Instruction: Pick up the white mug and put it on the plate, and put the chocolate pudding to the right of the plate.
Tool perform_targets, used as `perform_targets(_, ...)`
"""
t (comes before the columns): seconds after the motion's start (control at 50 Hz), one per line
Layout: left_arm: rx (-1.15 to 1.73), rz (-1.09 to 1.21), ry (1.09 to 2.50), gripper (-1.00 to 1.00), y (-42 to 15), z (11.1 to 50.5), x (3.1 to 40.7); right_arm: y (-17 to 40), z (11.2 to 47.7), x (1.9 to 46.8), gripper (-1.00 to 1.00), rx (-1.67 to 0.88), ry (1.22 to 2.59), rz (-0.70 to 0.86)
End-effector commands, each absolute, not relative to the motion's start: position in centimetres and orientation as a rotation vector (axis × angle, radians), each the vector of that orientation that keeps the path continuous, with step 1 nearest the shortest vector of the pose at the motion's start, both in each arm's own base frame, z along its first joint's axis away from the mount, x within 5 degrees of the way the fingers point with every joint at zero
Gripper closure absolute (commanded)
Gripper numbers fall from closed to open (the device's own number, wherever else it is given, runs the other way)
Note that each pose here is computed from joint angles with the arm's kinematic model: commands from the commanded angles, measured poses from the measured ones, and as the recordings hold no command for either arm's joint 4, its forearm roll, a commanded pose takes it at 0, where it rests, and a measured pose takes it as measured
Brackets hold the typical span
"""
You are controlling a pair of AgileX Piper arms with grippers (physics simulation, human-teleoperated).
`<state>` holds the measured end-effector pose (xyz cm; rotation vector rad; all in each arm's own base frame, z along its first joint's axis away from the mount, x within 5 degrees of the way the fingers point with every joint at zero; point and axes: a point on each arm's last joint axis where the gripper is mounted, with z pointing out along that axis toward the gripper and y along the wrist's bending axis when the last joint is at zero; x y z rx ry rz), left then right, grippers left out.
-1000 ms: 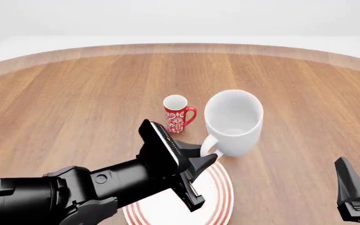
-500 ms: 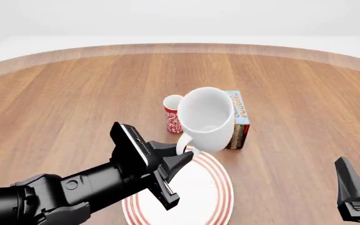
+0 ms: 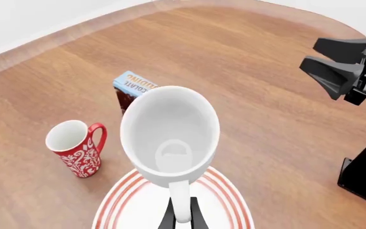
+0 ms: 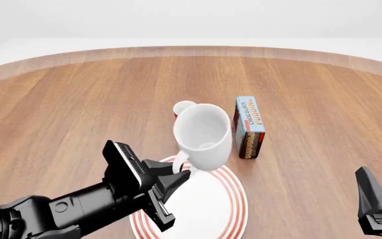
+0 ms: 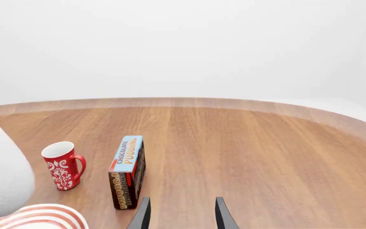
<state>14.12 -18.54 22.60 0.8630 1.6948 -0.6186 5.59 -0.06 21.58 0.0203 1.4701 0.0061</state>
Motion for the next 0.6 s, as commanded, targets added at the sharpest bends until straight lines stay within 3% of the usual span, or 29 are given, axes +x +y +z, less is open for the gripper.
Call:
perform_targets(0.02,0.857,-0.610,1.721,1.00,-17.7,22.1,13.8,-0.1,21.6,5.6,-1.00,0.020,1.470,0.006)
perform_targets(0.6,0.842,-0.604,1.820,1.00,-16.4,19.7,13.1,-0.1,21.6,5.6,-1.00,0.020,1.470,0.006)
